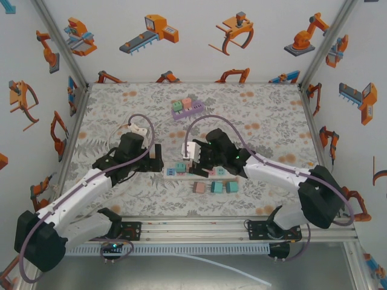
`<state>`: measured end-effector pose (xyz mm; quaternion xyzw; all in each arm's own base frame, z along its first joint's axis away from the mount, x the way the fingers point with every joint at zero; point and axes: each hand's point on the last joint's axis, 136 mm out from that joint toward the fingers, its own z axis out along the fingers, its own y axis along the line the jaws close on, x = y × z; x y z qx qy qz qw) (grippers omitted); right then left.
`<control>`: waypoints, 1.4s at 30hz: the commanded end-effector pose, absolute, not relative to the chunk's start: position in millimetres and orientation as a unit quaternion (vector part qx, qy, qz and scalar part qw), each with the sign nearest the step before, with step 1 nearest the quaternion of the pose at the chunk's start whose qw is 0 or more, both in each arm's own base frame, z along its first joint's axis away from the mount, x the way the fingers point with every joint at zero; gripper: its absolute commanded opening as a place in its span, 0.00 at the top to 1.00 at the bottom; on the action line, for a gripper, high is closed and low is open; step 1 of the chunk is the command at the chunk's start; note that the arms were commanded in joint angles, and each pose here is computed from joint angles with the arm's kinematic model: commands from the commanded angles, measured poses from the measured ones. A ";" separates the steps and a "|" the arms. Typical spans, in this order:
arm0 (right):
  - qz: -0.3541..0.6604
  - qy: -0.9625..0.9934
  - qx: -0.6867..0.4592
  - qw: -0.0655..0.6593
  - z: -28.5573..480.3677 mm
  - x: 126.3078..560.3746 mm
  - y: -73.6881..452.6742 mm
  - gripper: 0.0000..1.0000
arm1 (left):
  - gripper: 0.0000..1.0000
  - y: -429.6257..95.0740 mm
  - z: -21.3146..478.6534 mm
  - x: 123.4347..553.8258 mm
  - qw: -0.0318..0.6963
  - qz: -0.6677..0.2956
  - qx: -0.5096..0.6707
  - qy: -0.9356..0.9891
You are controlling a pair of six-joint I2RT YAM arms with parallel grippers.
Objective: Pull the plug off the socket
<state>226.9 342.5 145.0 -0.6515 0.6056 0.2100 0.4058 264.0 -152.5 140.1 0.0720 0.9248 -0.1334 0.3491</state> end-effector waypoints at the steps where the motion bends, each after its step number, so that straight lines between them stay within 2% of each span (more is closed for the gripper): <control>1: 0.228 0.586 -0.676 0.384 142.6 223.8 350.1 0.35 | 0.00 -160.8 133.0 267.3 0.334 -0.168 0.059 0.926; 4: 0.236 0.589 -0.681 0.365 134.7 225.3 355.0 0.39 | 0.06 -165.5 128.0 271.5 0.324 -0.177 0.060 0.927; 10: 0.242 0.593 -0.684 0.350 122.1 228.6 360.8 0.46 | 0.12 -173.6 115.8 277.1 0.308 -0.186 0.064 0.931; 19: 0.251 0.594 -0.686 0.337 113.3 228.1 363.8 0.55 | 0.13 -182.7 92.6 279.3 0.274 -0.189 0.072 0.940; 28: 0.249 0.595 -0.688 0.331 110.1 228.1 361.9 0.65 | 0.18 -185.1 65.6 275.8 0.237 -0.181 0.074 0.952; 34: 0.246 0.597 -0.687 0.333 111.2 230.2 361.0 0.67 | 0.25 -181.8 50.9 271.1 0.209 -0.167 0.071 0.961; 39: 0.244 0.598 -0.686 0.335 112.6 231.9 361.1 0.69 | 0.26 -181.6 42.6 269.1 0.197 -0.163 0.071 0.964; 42: 0.250 0.596 -0.686 0.333 115.4 230.5 362.2 0.73 | 0.26 -180.8 38.9 267.7 0.190 -0.158 0.072 0.966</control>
